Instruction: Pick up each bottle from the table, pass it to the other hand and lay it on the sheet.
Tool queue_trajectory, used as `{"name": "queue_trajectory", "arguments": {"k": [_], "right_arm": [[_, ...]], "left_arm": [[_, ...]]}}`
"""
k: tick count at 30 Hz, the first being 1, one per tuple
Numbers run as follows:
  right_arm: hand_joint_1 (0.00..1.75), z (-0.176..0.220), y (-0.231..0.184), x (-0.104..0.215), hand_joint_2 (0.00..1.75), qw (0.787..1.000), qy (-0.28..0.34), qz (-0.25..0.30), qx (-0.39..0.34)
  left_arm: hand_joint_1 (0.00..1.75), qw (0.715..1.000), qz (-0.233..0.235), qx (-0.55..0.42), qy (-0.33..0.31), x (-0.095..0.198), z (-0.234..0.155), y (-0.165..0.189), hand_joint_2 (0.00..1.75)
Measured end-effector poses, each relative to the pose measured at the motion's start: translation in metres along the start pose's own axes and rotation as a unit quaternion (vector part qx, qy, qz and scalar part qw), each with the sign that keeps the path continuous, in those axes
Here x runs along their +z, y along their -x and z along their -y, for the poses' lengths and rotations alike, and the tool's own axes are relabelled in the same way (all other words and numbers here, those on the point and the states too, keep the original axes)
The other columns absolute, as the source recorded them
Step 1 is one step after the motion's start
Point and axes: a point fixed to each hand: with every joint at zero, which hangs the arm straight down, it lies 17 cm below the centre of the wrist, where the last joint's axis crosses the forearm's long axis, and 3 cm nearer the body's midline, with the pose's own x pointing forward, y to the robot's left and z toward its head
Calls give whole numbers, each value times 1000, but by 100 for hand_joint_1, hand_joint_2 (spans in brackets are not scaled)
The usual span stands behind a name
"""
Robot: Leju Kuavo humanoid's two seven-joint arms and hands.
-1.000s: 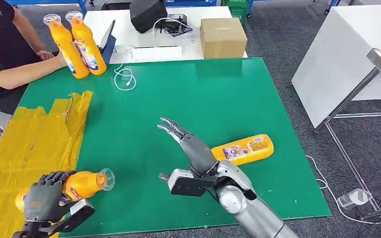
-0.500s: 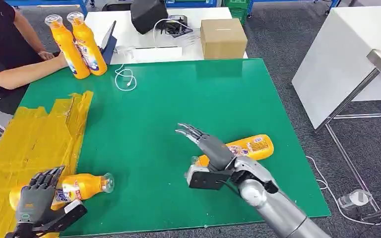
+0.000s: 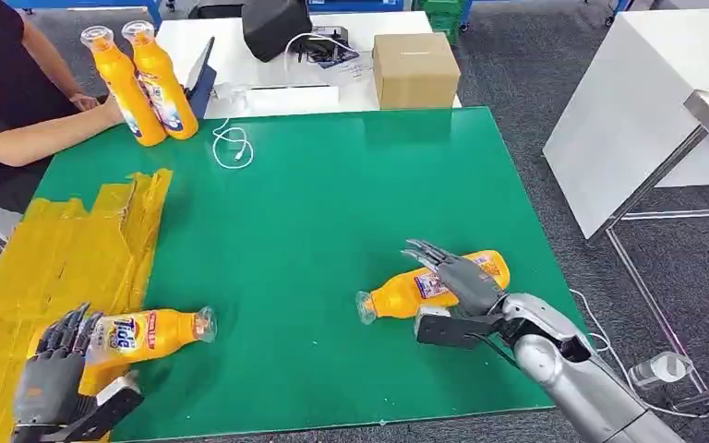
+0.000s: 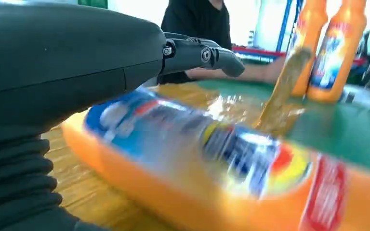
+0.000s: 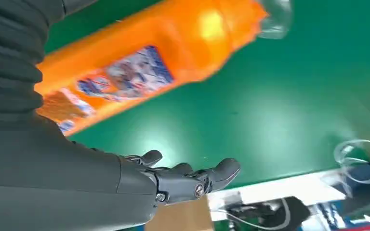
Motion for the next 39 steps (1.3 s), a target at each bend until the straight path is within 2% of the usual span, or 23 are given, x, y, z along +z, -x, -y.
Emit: {"name": "queue_trajectory", "arguments": {"k": [9, 26, 39], "right_arm": [[0, -8, 30, 18, 175, 999, -13, -38, 20], [0, 6, 69, 14, 175, 994, -6, -91, 67], [0, -4, 102, 14, 175, 987, -50, -131, 77]], "left_arm": [[0, 994, 15, 79, -71, -7, -31, -17, 0], [0, 982, 45, 137, -126, -21, -57, -46, 0], [0, 975, 67, 163, -134, -32, -59, -67, 0]]}}
